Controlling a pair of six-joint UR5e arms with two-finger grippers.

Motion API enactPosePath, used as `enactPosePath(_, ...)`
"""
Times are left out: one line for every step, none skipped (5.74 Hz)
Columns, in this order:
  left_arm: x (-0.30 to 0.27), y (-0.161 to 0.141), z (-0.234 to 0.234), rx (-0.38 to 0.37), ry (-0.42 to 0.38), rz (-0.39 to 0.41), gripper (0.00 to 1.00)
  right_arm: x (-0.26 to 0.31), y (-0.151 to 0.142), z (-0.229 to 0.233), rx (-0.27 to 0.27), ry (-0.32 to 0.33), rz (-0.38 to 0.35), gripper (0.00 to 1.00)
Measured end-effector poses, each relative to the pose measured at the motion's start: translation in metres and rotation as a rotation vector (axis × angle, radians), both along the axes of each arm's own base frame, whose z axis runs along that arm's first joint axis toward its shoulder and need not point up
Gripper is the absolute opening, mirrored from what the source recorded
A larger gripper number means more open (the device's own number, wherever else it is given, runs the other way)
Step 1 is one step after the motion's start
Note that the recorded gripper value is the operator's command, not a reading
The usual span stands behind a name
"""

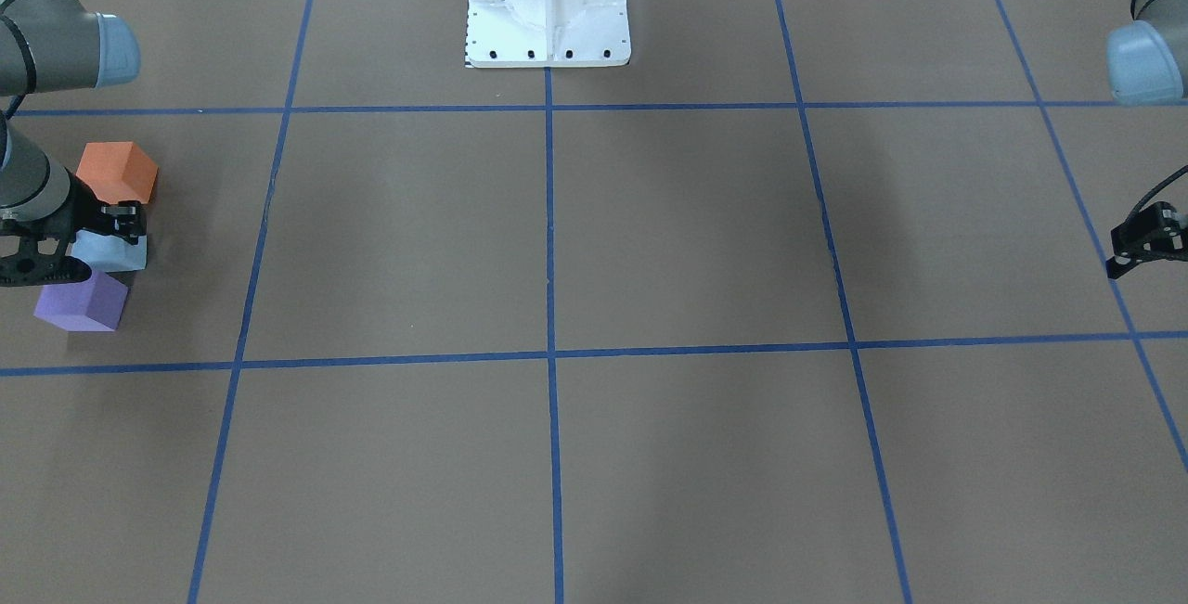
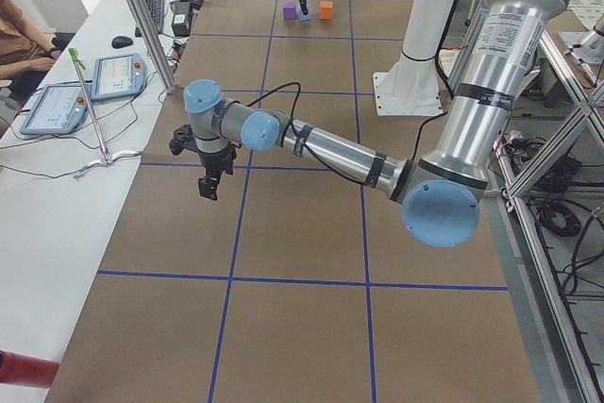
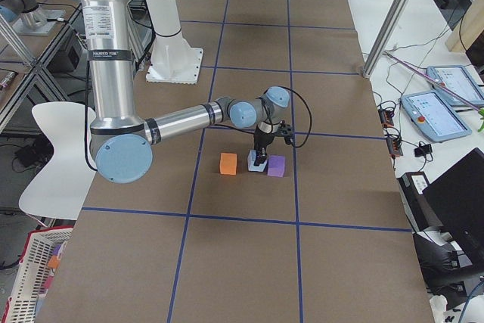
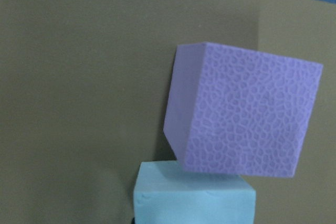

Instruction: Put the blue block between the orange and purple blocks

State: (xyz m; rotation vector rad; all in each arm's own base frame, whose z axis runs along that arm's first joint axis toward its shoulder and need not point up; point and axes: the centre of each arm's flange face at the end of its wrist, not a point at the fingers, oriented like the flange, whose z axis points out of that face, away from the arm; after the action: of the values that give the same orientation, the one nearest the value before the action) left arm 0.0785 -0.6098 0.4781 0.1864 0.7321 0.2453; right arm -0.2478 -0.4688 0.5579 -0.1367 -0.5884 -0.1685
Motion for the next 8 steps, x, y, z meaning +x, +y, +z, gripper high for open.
enactPosePath(0.0, 0.0, 0.0, 0.0, 0.0, 0.0, 1.0, 0.001, 0.001, -0.001, -0.002, -0.006, 0.001, 0.99)
enactPosePath(0.001, 0.0, -0.001, 0.0, 0.0, 0.0, 1.0, 0.004, 0.002, 0.0, -0.004, -0.005, 0.005, 0.99)
enactPosePath(0.001, 0.0, -0.001, 0.0, 0.001, 0.0, 1.0, 0.008, 0.003, 0.001, -0.006, -0.003, 0.011, 0.99)
enactPosePath(0.002, 0.0, -0.001, 0.0, 0.001, 0.0, 1.0, 0.018, 0.004, -0.002, -0.002, -0.006, 0.024, 0.99)
enactPosePath(0.002, -0.001, -0.002, 0.001, 0.001, 0.0, 1.0, 0.032, 0.006, -0.011, 0.01, -0.017, 0.046, 0.99)
enactPosePath(0.002, 0.0, -0.003, 0.002, 0.001, 0.0, 1.0, 0.051, 0.004, -0.026, 0.025, -0.042, 0.078, 0.99)
enactPosePath(0.001, 0.0, -0.003, 0.005, 0.002, 0.0, 1.0, 0.076, -0.003, -0.041, 0.025, -0.091, 0.126, 0.99)
enactPosePath(-0.001, 0.004, -0.001, 0.008, 0.004, 0.003, 1.0, 0.11, -0.012, -0.048, 0.013, -0.144, 0.185, 0.99)
